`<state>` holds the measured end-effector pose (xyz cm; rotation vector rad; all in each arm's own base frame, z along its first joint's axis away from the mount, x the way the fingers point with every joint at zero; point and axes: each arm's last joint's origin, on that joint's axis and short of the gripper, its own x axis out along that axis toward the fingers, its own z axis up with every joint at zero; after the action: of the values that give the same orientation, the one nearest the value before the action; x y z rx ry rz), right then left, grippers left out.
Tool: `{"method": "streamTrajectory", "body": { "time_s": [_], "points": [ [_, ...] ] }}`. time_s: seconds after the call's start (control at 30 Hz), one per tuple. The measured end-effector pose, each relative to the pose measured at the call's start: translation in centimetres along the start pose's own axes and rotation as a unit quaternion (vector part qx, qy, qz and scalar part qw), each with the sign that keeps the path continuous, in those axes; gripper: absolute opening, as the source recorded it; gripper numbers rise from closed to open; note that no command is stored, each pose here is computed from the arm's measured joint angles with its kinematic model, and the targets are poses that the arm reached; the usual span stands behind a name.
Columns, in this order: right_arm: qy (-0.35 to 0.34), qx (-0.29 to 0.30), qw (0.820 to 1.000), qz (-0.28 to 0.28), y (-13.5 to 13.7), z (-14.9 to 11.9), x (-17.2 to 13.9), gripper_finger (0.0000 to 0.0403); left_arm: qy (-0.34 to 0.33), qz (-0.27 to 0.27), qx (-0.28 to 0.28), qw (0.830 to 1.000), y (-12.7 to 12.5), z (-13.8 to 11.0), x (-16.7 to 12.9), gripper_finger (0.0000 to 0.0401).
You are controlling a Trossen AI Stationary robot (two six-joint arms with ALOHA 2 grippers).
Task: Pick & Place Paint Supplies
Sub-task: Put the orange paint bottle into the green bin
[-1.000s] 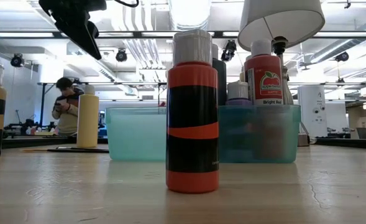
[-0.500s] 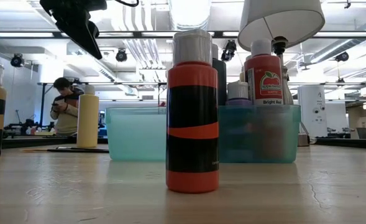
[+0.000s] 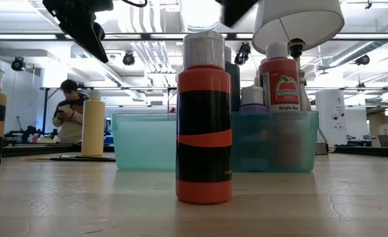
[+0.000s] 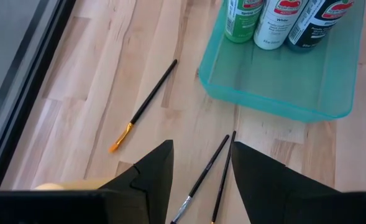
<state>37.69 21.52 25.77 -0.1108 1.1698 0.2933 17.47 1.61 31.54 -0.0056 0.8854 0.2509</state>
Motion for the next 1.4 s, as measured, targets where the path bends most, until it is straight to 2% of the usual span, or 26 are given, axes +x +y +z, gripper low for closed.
{"method": "streamTrajectory", "body": {
  "time_s": [0.07,0.17,0.33,0.4,0.53,0.73,0.93,1.07,1.23,1.4],
  "points": [
    [0.009,0.028,1.0,-0.005,1.1,-0.7,0.3,0.0206,0.001,0.0,0.0,1.0,0.0,0.0,0.0,0.0168],
    [0.007,0.057,0.997,-0.043,3.4,-2.1,0.1,0.0198,0.001,0.0,0.001,1.0,0.0,0.0,0.0,0.0168],
    [-0.037,0.076,0.987,-0.138,6.6,-4.3,0.6,0.0186,0.001,0.0,-0.001,1.0,0.0,0.0,0.0,0.0168],
    [-0.056,0.087,0.983,-0.153,7.1,-4.9,1.4,0.0184,0.001,0.0,-0.007,1.0,0.0,0.0,0.0,0.0168],
    [-0.095,0.104,0.979,-0.145,7.3,-5.9,3.1,0.0189,-0.001,0.0,-0.01,1.0,0.0,0.0,0.0,0.0168],
    [-0.188,0.142,0.968,-0.087,6.5,-7.6,3.9,0.0214,-0.003,0.0,0.006,1.0,0.0,0.1,0.0,0.0168],
    [-0.236,0.163,0.956,-0.056,5.4,-10.4,6.7,0.0232,-0.007,0.0,0.014,1.0,0.0,0.1,0.0,0.0168],
    [-0.275,0.161,0.946,-0.058,4.5,-11.8,8.6,0.0235,-0.018,-0.001,0.014,1.0,0.0,0.3,0.0,0.0168],
    [-0.331,0.157,0.929,-0.048,3.6,-12.1,9.5,0.0228,-0.022,-0.001,0.014,1.0,0.0,0.4,0.0,0.0168],
    [-0.328,0.151,0.93,-0.063,2.6,-12.2,10.0,0.0217,-0.021,0.0,0.022,1.0,0.0,0.4,0.0,0.0168]
  ]
}}
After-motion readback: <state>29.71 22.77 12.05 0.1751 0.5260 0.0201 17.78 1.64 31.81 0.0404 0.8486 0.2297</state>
